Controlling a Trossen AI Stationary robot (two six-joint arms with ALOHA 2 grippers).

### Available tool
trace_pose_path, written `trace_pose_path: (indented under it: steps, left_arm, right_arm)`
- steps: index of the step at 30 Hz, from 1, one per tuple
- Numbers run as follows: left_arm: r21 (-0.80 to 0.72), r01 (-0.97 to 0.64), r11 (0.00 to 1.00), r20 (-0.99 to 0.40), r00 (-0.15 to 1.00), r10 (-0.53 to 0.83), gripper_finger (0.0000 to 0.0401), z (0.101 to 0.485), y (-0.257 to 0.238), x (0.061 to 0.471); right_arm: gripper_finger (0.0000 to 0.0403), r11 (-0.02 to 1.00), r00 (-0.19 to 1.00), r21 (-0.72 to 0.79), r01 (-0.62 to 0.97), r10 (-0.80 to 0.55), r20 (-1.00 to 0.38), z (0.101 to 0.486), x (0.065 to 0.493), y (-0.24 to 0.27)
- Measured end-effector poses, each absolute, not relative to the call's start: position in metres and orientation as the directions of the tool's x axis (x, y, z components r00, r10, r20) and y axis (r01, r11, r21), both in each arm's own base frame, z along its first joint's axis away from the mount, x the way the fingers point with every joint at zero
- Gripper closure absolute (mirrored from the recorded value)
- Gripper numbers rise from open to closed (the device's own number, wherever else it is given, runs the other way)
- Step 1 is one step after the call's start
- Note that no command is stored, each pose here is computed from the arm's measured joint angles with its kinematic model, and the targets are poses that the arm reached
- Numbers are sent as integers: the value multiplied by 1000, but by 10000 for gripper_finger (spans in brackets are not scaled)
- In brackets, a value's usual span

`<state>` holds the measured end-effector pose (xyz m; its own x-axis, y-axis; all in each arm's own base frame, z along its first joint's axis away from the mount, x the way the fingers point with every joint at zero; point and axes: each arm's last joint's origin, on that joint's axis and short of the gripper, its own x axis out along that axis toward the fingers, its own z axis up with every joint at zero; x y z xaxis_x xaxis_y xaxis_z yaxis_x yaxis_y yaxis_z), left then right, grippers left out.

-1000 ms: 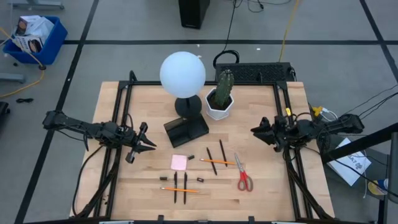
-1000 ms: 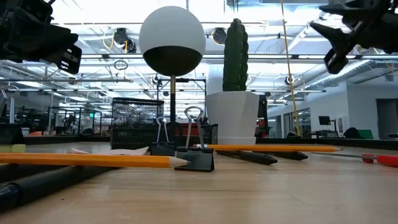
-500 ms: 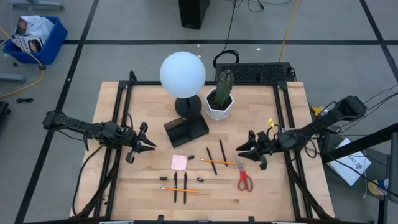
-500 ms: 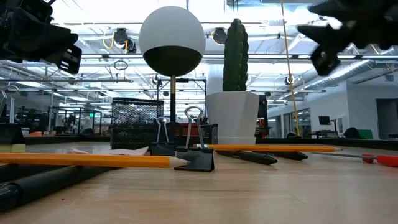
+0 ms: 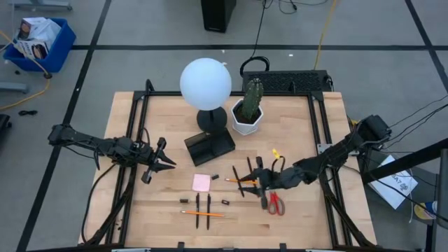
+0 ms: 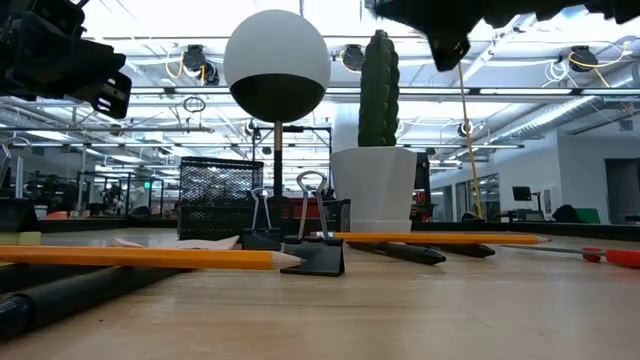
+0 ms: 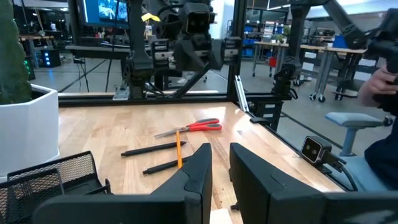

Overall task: Pick and place office supplies into organizer
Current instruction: Put the top orange pencil into the desk organizer

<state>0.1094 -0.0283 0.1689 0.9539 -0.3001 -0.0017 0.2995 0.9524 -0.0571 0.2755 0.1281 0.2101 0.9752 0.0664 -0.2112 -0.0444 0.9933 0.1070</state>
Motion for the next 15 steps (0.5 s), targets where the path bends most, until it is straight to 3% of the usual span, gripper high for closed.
trace_pose_path:
  steps: [8,15]
  left_arm:
    - [31,293,956,-2,956,-293,339,169,-28,109]
    - [119,246,962,2,969,-248,339,169,-27,110]
  right_arm:
    - [256,994,921,108,26,18,-390,209,304,123]
    - [222,1000,865,-25,1,-14,-501,196,325,130]
